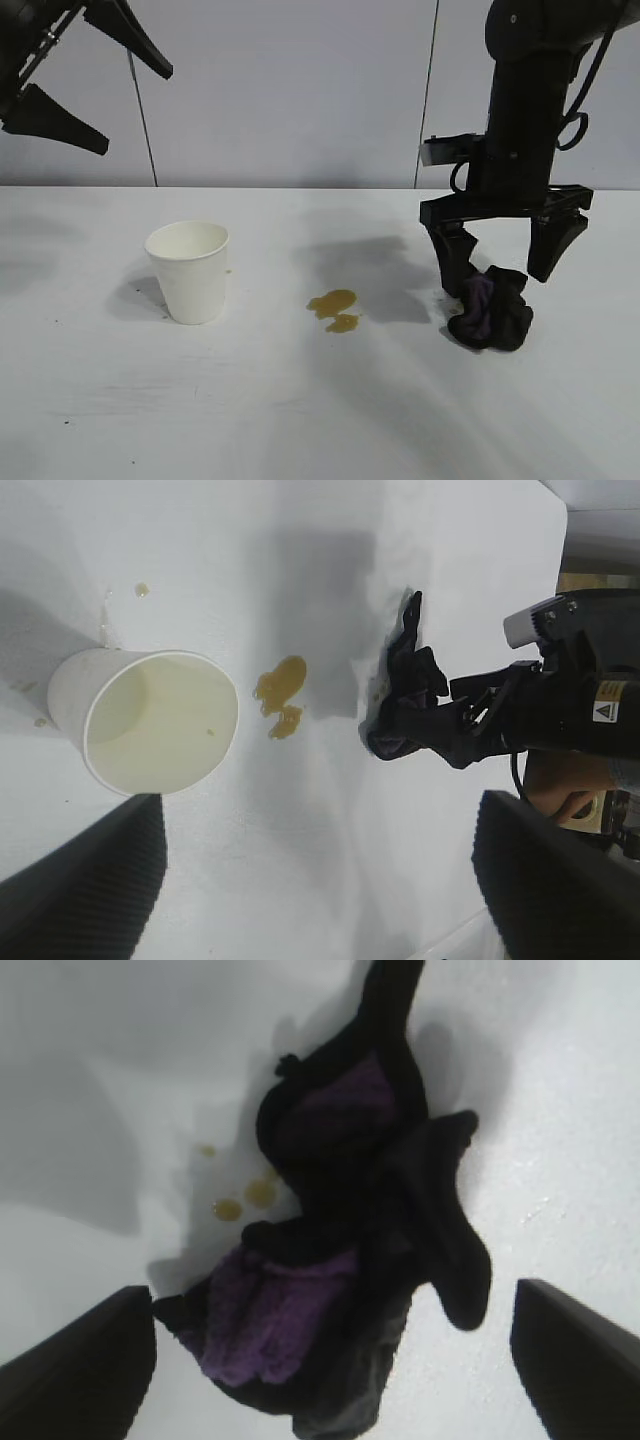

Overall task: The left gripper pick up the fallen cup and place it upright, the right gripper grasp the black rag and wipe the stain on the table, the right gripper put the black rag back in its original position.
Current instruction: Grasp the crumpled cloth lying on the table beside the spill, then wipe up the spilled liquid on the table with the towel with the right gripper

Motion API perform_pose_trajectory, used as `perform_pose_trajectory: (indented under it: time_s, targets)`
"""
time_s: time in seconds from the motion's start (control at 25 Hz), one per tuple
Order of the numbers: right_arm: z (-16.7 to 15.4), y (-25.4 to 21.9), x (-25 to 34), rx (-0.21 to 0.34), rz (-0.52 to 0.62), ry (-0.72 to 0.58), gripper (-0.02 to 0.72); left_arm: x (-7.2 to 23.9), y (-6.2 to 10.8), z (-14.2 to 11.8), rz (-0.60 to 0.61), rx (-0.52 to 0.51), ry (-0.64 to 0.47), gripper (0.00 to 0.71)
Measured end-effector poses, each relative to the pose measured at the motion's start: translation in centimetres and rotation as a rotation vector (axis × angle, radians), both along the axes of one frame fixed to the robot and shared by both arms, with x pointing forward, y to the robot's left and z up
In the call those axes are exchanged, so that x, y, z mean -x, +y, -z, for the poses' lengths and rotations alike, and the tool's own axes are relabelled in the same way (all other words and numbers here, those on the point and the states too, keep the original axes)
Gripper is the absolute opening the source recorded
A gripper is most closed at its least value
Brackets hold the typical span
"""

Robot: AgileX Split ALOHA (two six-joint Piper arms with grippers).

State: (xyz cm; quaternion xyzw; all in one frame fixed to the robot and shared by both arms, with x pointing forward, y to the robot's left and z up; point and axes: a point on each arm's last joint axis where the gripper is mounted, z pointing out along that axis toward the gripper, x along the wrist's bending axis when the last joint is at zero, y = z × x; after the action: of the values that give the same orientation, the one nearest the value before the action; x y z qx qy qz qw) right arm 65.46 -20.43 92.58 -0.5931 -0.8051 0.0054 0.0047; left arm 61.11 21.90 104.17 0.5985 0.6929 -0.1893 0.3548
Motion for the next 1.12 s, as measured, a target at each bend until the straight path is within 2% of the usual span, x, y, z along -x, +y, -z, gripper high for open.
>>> perform_pose_trajectory:
  time_s: [0.2,0.32,0.4,0.6,0.68,0.8,1.0,1.12]
  targets:
    - [1.5,0.1,0.0,-0.004,0.007,0.042,0.655,0.0,0.0,0.0,0.000,0.000,0.000,0.603]
    - [1.9,0.2,0.0,-0.004,0.008,0.053,0.596,0.0,0.0,0.0,0.000,0.000,0.000,0.603]
    - [1.9,0.2,0.0,-0.004,0.008,0.053,0.515,0.0,0.0,0.0,0.000,0.000,0.000,0.603]
    - [1.9,0.2,0.0,-0.006,0.009,0.054,0.182,0.0,0.0,0.0,0.000,0.000,0.000,0.603]
    - [1.9,0.2,0.0,-0.010,0.011,0.057,0.123,0.0,0.0,0.0,0.000,0.000,0.000,0.603]
    - [1.9,0.5,0.1,-0.047,0.015,0.065,0.124,0.0,0.0,0.0,0.000,0.000,0.000,0.603]
    - [1.8,2.2,0.2,-0.170,-0.002,0.067,0.124,0.0,0.0,0.0,0.000,0.000,0.000,0.603]
    - [1.7,4.3,0.5,-0.201,-0.055,0.036,0.124,0.0,0.0,0.0,0.000,0.000,0.000,0.603]
